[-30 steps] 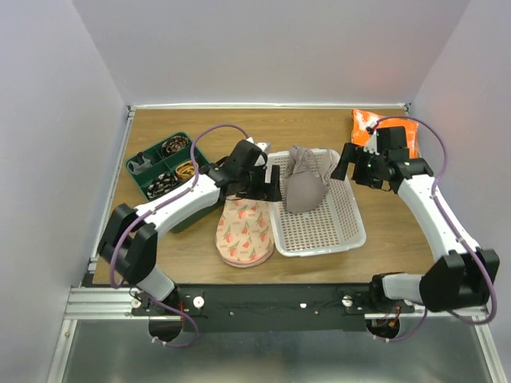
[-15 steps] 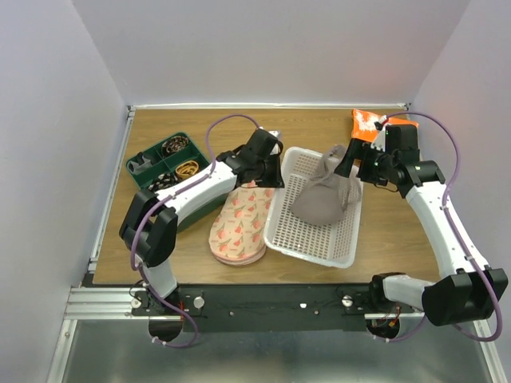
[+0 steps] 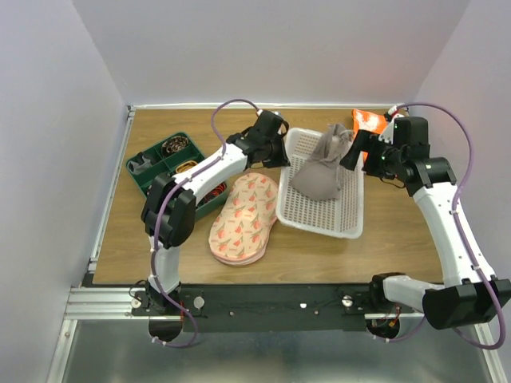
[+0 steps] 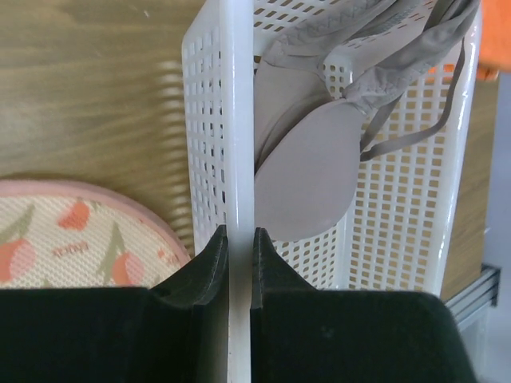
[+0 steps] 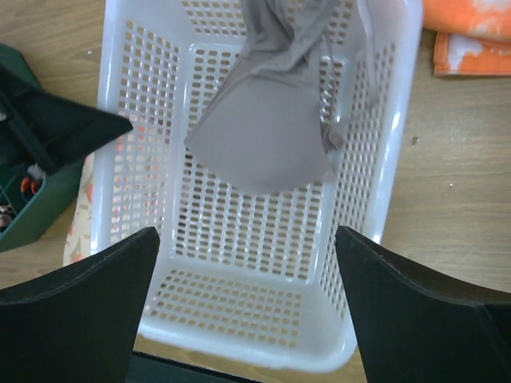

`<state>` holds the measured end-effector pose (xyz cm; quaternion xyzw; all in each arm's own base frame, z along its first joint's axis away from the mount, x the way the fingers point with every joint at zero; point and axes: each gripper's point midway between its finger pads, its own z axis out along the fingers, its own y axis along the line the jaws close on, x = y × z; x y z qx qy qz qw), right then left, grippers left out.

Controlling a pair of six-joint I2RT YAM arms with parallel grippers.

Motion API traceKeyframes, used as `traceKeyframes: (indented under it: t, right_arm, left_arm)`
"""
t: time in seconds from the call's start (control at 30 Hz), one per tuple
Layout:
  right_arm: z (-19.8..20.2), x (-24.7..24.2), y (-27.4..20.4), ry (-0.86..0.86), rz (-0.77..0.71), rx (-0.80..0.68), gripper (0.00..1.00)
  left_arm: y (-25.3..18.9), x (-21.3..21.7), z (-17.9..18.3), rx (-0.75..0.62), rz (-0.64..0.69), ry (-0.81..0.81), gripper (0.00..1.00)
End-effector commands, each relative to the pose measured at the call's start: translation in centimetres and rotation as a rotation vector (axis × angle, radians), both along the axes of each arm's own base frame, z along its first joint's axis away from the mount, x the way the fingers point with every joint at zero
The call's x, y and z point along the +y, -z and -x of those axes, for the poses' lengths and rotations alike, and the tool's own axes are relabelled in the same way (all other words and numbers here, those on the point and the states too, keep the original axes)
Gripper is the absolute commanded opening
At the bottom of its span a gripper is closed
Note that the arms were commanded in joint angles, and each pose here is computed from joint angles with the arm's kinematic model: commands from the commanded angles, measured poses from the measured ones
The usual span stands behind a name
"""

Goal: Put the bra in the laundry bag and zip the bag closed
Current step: Move the bin to the center of the board.

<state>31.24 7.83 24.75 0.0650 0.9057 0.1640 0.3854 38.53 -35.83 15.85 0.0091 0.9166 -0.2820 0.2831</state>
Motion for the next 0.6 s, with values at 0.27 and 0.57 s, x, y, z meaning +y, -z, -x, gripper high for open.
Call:
traceKeyframes:
  t: [0.27, 0.57]
  right_arm:
    - [0.8, -0.8, -2.4, 0.015, 0.034, -0.037, 1.00]
    - [0.8, -0.4, -1.1, -0.013, 0.025, 0.005, 1.00]
  left_arm:
    - [-1.8, 1.0, -16.5, -0.097, 0.271, -0.149, 0.00]
    - [-0.8, 0.6, -21.3, -0.136, 0.404, -0.126, 0.00]
